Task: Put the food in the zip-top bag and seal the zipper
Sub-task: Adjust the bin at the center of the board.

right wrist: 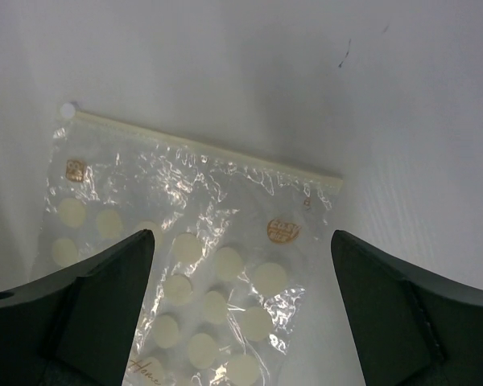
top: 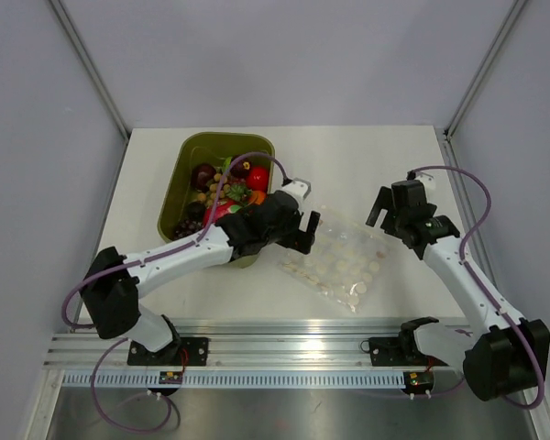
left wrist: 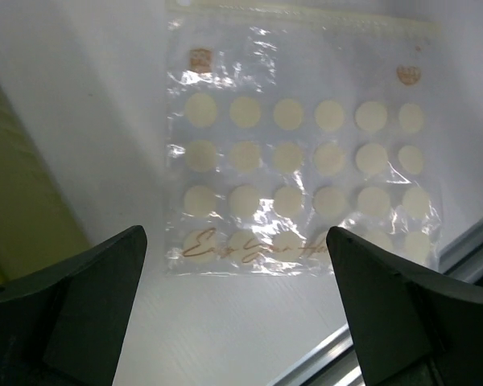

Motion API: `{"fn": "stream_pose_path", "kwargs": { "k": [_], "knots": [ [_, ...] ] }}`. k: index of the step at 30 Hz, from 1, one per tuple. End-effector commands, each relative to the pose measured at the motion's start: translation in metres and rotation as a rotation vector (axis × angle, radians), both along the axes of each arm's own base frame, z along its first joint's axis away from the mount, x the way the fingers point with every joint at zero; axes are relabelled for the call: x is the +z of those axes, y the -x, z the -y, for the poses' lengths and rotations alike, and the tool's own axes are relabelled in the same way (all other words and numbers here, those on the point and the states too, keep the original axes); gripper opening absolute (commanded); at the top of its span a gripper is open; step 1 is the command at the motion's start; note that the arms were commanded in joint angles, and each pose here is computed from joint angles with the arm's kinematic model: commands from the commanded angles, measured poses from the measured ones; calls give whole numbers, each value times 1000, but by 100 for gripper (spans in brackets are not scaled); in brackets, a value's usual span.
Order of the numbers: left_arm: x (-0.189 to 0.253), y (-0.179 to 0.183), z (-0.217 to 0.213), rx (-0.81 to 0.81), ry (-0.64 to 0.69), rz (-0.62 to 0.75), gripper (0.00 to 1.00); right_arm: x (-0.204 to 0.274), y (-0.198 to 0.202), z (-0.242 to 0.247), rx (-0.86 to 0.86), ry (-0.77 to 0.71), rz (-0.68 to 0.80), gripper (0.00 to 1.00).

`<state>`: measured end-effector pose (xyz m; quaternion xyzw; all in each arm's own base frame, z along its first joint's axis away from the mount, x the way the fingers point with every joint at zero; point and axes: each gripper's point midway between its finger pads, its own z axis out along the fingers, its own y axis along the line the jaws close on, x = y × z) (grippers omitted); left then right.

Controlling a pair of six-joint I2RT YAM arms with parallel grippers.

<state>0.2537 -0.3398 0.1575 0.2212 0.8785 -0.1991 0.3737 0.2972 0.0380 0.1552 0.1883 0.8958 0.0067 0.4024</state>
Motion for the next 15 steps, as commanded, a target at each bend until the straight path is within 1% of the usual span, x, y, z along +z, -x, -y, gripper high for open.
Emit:
{"fn": "stream_pose_path", "kwargs": {
  "k": [1, 4, 6, 7, 9, 12, 14, 15],
  "knots": [
    [9, -26, -42, 143, 24, 26, 99, -22, -12, -29, 128, -64, -99, 99],
    [9, -36, -62, 191, 1, 32, 99, -50, -19, -42, 172, -89, -199, 100],
    [11, -42, -72, 219, -2, 43, 99, -62, -25, -47, 189, -95, -236, 99],
    [10, -44, -77, 231, -8, 42, 99, -74, -29, -48, 194, -84, -278, 99],
    [12, -51, -85, 260, -6, 47, 99, -84, -34, -45, 191, -58, -308, 99],
    [18, -51, -87, 254, 1, 39, 99, -102, -39, -45, 187, -39, -365, 99],
    [32, -46, -79, 222, 45, 30, 99, -111, -38, -44, 172, -40, -392, 99],
    [36, -37, -71, 184, 71, 6, 99, -116, -34, -42, 164, -36, -401, 99]
  ]
}}
